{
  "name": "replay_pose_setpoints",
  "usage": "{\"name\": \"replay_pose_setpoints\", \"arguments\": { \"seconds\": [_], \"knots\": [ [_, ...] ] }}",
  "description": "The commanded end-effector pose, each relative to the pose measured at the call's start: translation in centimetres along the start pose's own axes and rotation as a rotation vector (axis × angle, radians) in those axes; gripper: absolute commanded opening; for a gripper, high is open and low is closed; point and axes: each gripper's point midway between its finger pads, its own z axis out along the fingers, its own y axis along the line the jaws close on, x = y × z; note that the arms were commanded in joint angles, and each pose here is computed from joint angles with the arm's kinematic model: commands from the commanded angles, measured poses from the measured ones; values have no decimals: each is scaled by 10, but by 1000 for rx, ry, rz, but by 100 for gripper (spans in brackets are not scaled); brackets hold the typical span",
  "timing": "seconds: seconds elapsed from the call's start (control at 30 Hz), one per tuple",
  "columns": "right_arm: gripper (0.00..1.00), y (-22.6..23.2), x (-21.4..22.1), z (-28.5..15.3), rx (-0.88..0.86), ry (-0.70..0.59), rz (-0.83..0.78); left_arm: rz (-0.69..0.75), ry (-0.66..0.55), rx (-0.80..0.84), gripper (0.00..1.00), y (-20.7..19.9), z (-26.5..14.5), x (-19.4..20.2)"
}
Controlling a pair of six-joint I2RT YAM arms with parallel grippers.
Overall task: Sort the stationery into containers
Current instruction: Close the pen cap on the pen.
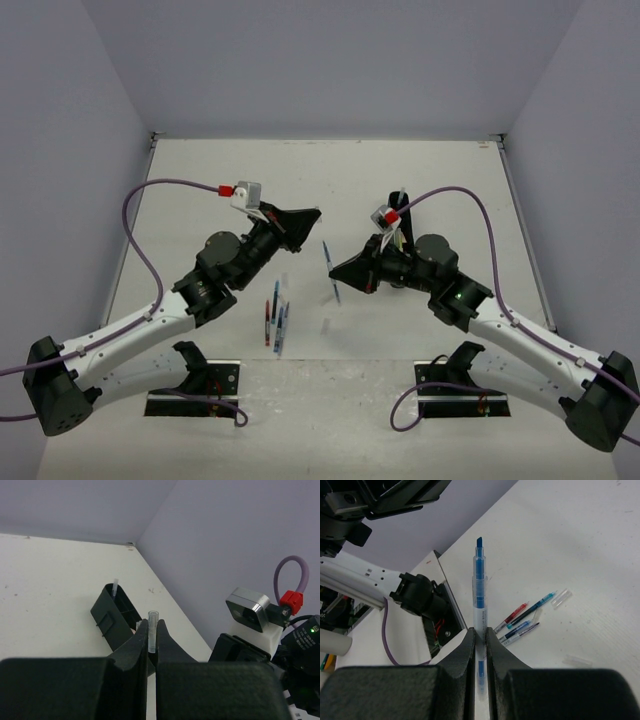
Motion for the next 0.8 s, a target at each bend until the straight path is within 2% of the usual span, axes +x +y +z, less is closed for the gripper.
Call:
{"name": "replay_pose_setpoints", "arguments": {
  "seconds": [0.0,0.77],
  "knots": [
    [0,14,-25,6,-34,-50,-26,-20,-50,104,0,-18,-6,-13],
    [0,0,-47,1,82,-143,-36,-35,13,93,0,-8,-6,11]
  ]
}}
